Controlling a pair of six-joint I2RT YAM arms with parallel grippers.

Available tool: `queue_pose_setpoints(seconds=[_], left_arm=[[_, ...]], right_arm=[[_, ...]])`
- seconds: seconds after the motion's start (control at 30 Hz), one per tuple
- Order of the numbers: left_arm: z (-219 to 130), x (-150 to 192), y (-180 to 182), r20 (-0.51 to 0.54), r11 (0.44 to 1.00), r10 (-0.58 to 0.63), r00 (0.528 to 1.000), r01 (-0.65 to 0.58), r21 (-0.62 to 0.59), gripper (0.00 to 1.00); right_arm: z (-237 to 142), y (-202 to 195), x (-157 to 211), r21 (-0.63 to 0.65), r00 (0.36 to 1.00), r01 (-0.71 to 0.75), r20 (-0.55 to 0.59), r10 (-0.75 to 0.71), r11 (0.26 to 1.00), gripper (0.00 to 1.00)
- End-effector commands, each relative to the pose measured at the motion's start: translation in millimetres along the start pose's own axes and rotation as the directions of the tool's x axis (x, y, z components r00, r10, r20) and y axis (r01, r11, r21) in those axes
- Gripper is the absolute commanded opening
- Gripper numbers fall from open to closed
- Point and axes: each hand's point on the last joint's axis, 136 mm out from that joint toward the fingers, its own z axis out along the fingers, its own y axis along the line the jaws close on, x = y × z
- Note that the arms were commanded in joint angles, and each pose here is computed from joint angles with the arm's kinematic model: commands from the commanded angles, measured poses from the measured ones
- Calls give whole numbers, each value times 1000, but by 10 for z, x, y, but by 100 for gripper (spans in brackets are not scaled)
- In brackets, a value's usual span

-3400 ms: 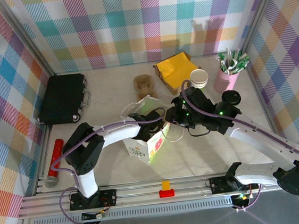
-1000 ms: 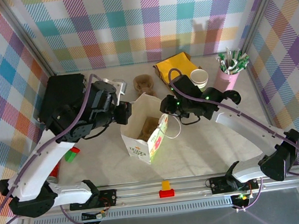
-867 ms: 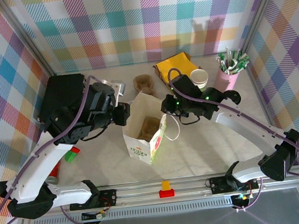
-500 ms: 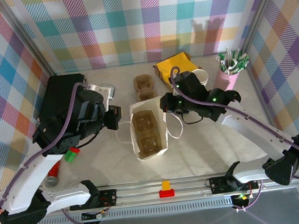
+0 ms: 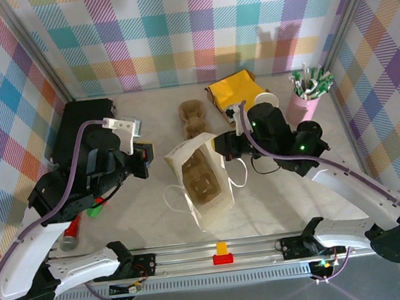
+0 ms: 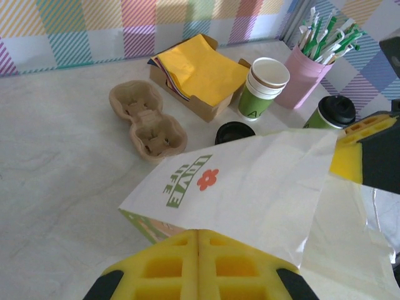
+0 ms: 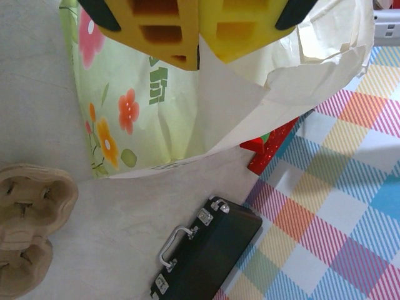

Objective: Pack the takeout coffee

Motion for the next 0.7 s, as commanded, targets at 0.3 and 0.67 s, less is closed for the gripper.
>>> queue_pose_setpoints(seconds=[0.3, 0.67], left_arm=[[49, -24, 18, 13, 1000, 0, 1000, 0, -10, 4], [55, -16, 35, 4, 1000, -5, 1000, 5, -22, 4]], right_arm=[[104, -34, -198, 64, 995, -92, 31, 90, 994, 1], [485, -496, -191, 237, 948, -288, -65, 311, 928, 7]])
